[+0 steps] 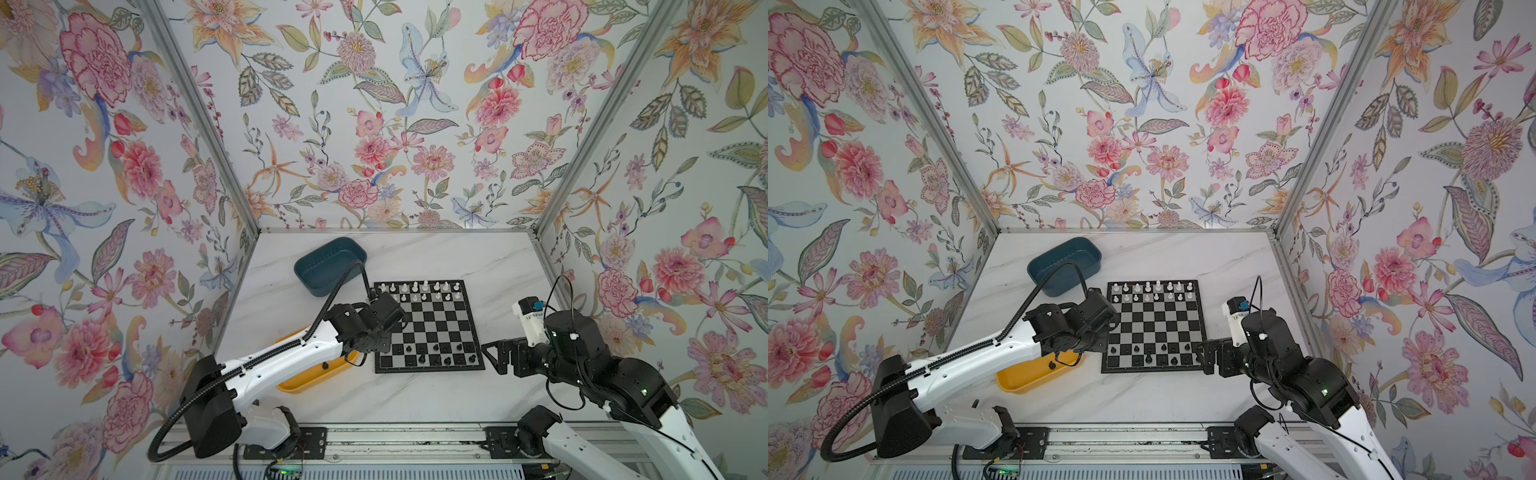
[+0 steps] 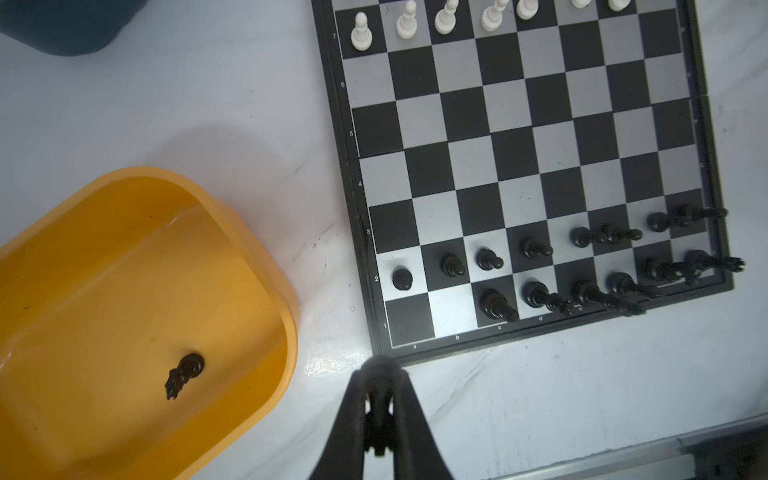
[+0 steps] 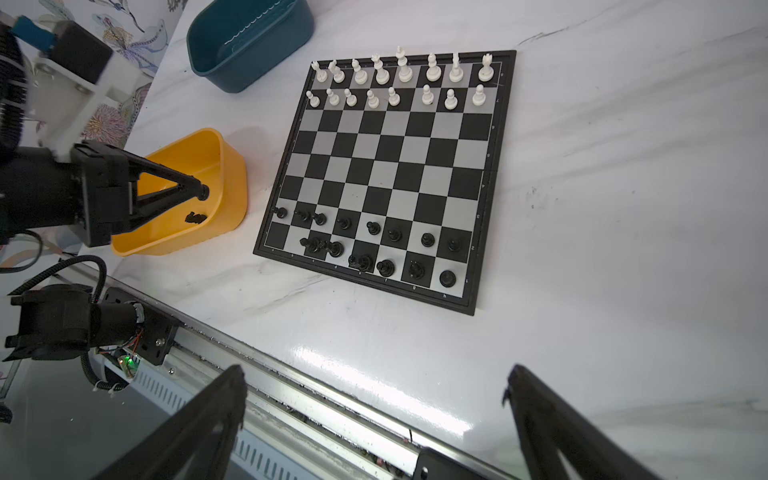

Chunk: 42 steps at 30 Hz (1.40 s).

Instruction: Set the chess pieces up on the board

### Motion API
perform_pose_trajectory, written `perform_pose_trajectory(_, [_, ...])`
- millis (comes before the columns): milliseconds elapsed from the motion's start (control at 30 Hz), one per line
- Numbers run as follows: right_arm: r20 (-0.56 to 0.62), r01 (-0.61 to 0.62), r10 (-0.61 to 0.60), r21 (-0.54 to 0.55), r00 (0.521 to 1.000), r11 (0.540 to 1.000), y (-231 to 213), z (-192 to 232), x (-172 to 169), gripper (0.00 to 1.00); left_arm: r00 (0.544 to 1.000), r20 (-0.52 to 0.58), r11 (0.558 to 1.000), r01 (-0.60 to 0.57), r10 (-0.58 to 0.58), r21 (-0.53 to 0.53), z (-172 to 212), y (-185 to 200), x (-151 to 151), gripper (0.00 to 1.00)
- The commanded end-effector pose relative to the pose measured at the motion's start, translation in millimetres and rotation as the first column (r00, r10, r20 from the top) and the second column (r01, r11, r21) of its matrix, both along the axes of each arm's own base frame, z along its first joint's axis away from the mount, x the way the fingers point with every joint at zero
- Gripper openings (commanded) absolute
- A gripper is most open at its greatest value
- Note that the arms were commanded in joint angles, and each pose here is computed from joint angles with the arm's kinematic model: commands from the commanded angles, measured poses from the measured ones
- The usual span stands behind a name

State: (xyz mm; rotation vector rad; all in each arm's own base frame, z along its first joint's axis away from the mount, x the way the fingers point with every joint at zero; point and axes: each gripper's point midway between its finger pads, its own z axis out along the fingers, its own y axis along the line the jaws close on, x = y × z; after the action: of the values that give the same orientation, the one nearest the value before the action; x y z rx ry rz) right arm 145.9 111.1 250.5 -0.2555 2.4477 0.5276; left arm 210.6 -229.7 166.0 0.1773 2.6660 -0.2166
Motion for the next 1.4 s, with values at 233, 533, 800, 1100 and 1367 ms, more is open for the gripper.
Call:
perform_pose_trajectory(233, [-0.119,-0.036,0.044,0.064,0.992,0.997,24,-12,-1,0.99,0.994,-0.053,0.993,-0.095,0.092,-0.065,-30,-25,-43,0.07])
perform_pose_trajectory(533, [-0.153,-0.049,0.058,0.060,0.987,0.997,38,-16,12,0.99,0.991,-0.133,0.999,-0.023,0.017,-0.041,-69,-55,-59,0.07])
perform_pose_trajectory(800, [-0.161,-0.019,0.027,0.050,0.987,0.999,41,-19,22,0.99,0.986,-0.166,1.000,-0.002,0.005,0.018,-98,-39,-56,0.08])
perform_pose_trajectory(1100, [-0.174,0.013,-0.003,0.058,0.985,0.998,42,-22,26,0.99,0.986,-0.168,0.999,0.008,-0.001,0.042,-101,-26,-36,0.08])
perform_pose_trajectory(1367, [-0.179,0.017,-0.007,0.053,0.984,0.998,42,-23,26,0.99,0.984,-0.176,0.997,0.021,-0.008,0.069,-109,-22,-25,0.08])
